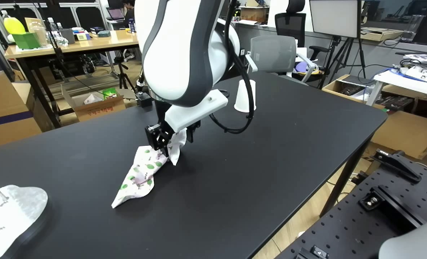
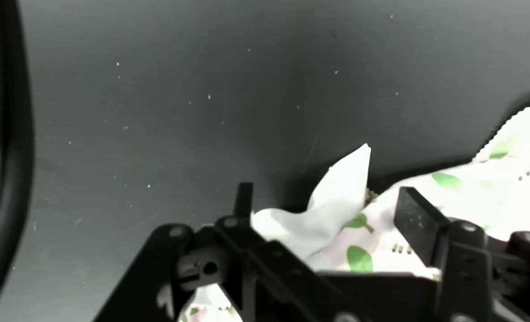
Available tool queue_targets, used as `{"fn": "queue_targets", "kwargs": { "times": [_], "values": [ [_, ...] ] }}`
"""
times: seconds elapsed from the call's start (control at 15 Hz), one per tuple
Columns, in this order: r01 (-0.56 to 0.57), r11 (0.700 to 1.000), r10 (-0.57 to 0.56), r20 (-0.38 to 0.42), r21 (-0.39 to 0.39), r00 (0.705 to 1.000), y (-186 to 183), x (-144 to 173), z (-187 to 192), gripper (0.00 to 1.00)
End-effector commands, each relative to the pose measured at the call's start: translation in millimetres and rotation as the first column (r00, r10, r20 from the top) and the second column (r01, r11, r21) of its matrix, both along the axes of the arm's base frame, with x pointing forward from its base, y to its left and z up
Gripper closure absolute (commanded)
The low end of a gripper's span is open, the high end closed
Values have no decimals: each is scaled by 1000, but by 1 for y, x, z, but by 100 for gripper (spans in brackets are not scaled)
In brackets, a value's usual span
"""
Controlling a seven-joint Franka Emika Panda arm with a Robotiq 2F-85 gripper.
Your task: Hang the white cloth on the black stand
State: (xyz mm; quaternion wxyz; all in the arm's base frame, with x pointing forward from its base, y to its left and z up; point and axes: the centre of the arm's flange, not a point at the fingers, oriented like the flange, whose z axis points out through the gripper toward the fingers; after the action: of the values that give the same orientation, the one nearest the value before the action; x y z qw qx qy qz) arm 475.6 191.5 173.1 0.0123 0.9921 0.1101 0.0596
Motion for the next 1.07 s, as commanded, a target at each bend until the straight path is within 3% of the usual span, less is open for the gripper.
{"fn": "queue_targets", "kwargs": {
  "times": [0.0,0.53,1.0],
  "values": [
    [-2,1000,2,24,-6,1000,9,15,-2,47],
    [28,1000,-27,35,-12,999,-4,30,21,100],
    [89,996,-89,-167,-7,982,-35,42,94,99]
  ]
}}
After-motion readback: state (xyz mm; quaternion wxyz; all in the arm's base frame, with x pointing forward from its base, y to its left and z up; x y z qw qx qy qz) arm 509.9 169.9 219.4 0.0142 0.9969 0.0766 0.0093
